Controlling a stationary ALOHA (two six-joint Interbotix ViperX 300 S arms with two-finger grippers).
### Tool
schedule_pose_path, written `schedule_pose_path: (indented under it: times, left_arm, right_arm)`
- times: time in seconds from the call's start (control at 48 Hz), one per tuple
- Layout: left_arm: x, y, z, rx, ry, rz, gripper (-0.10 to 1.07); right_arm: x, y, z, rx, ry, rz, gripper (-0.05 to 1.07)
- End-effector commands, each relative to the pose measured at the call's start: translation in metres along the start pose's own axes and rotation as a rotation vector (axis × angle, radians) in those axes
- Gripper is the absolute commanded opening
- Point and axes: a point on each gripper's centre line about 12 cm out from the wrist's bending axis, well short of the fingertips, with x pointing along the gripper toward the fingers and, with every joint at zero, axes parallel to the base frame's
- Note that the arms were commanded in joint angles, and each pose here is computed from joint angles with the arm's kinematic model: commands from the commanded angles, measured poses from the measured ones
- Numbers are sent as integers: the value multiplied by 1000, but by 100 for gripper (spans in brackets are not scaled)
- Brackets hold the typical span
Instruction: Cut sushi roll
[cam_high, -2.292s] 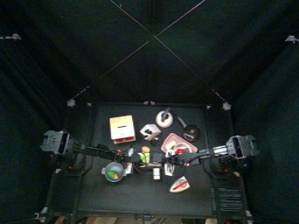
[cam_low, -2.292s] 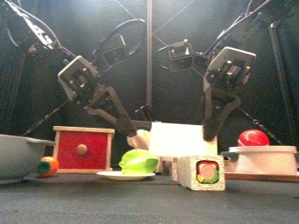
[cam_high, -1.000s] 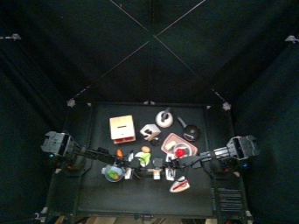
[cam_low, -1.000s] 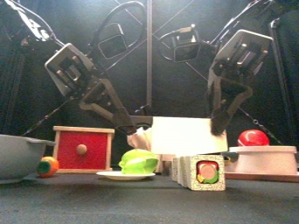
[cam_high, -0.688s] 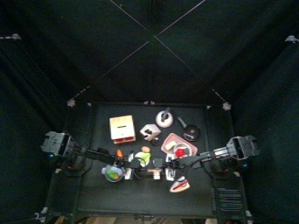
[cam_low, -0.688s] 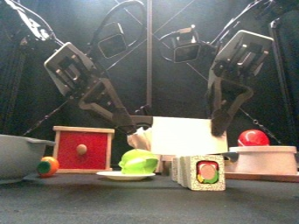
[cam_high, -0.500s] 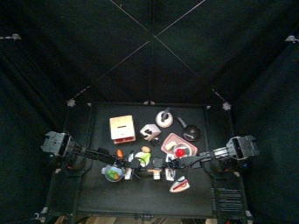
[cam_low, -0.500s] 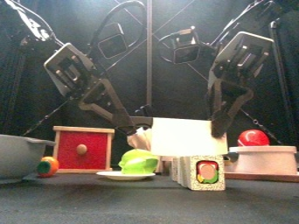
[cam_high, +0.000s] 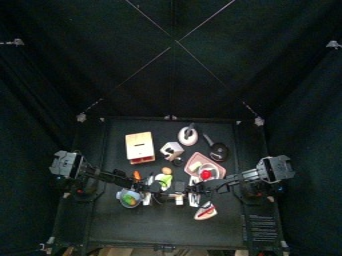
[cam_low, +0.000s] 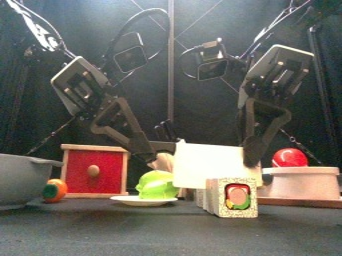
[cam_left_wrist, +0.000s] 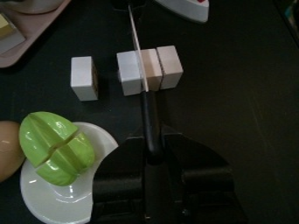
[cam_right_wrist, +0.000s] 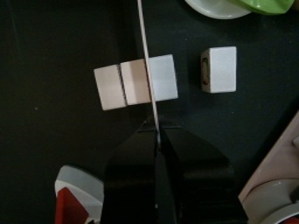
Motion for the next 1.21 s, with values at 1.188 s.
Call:
schedule_pose_path:
  times: [1.188]
  left_arm:
    - [13,-29,-8,-4,34,-50,44]
  right_arm:
    - [14,22,-4,13,6,53,32]
